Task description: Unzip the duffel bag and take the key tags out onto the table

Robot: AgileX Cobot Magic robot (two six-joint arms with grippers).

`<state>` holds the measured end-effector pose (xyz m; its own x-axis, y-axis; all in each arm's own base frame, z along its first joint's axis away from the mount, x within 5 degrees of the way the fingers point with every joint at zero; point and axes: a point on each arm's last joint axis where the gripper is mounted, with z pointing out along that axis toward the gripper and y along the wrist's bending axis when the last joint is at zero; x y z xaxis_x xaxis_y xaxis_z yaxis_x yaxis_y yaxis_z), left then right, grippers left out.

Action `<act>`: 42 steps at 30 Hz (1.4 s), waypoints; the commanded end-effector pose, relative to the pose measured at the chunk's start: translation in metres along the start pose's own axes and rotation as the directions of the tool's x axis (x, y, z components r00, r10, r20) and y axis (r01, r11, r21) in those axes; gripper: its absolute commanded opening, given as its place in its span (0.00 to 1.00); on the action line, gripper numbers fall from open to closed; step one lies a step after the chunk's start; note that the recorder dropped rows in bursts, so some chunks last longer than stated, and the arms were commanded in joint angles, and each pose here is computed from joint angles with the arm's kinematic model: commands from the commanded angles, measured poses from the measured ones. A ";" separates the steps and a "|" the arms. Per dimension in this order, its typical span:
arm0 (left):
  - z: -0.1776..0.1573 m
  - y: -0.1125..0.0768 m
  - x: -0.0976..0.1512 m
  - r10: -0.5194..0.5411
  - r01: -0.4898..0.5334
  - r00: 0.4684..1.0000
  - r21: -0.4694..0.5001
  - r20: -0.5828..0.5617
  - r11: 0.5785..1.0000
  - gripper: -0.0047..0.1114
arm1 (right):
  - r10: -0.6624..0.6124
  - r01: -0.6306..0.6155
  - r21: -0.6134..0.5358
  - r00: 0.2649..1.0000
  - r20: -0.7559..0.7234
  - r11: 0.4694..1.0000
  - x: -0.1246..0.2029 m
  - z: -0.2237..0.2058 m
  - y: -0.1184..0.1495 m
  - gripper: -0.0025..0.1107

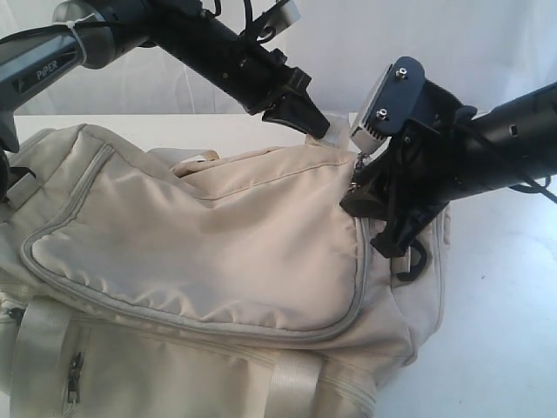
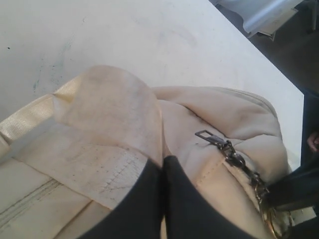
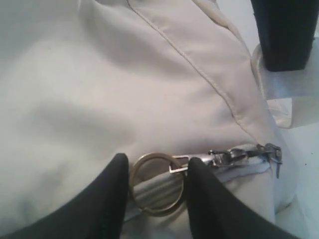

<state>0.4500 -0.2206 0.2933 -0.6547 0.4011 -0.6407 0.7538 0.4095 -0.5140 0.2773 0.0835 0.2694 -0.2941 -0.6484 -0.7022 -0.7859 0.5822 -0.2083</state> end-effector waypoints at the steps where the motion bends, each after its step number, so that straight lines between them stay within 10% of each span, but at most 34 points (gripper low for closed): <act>1: -0.007 -0.014 -0.005 0.033 -0.033 0.999 0.031 0.007 0.999 0.04 | -0.016 0.016 0.001 1.000 0.026 1.000 -0.006 -0.015 0.006 0.13; 14: -0.007 -0.014 -0.005 0.032 -0.033 0.999 0.028 0.011 0.999 0.04 | 0.211 -0.205 0.097 0.976 -0.056 0.974 -0.002 -0.047 0.011 0.02; 42: -0.017 0.001 -0.013 -0.038 0.044 0.992 -0.049 0.122 0.998 0.04 | 0.337 -0.391 -0.315 0.917 -0.214 0.865 -0.006 -0.073 0.064 0.02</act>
<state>0.4577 -0.2196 0.2952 -0.6729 0.3305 -0.6618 0.7272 0.4599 -0.5096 0.1981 0.0831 0.3075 -0.6464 -0.4971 -0.5789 -0.7227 0.6422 0.2555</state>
